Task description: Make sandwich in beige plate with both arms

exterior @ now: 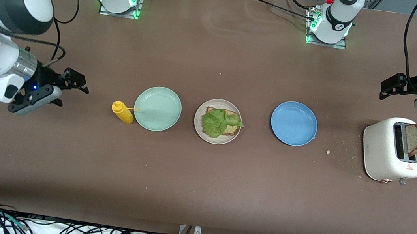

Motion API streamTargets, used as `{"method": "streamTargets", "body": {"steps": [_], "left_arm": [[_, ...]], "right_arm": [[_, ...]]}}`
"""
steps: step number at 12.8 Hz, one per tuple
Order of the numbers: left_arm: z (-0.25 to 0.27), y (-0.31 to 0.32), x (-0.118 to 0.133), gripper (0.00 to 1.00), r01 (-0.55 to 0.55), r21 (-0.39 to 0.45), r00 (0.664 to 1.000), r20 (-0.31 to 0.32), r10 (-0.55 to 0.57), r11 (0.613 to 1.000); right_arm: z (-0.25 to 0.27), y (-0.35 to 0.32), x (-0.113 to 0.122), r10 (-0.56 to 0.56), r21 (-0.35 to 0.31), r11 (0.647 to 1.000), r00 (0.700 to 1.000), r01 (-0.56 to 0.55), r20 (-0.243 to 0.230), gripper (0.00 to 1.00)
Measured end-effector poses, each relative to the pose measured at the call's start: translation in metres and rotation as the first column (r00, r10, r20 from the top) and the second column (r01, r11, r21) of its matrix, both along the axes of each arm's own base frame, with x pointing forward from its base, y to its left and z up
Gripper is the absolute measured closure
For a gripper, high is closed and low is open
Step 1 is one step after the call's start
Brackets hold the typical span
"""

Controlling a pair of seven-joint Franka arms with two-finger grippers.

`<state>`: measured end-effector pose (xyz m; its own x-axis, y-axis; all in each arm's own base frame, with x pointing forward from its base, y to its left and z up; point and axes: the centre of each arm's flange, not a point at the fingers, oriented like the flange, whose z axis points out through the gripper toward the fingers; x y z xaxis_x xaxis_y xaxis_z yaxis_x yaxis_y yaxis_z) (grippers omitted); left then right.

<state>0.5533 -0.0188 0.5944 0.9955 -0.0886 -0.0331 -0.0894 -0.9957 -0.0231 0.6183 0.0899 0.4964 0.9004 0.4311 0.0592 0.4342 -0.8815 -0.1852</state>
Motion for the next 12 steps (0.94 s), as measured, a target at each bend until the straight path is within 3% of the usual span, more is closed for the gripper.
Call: {"method": "streamTargets", "body": {"steps": [3, 6, 12], "left_arm": [[0.0, 0.0, 0.0, 0.0, 0.0, 0.0, 1.0, 0.0, 0.0, 1.0], [0.0, 0.0, 0.0, 0.0, 0.0, 0.0, 1.0, 0.0, 0.0, 1.0], [0.0, 0.0, 0.0, 0.0, 0.0, 0.0, 1.0, 0.0, 0.0, 1.0]], "right_arm": [[0.061, 0.023, -0.036, -0.087, -0.087, 0.992, 0.996, 0.086, -0.009, 0.0], [0.11, -0.007, -0.065, -0.172, -0.134, 0.976, 0.985, 0.171, 0.005, 0.0], [0.15, -0.118, -0.08, -0.374, -0.166, 0.915, 0.927, 0.368, -0.006, 0.0]]}}
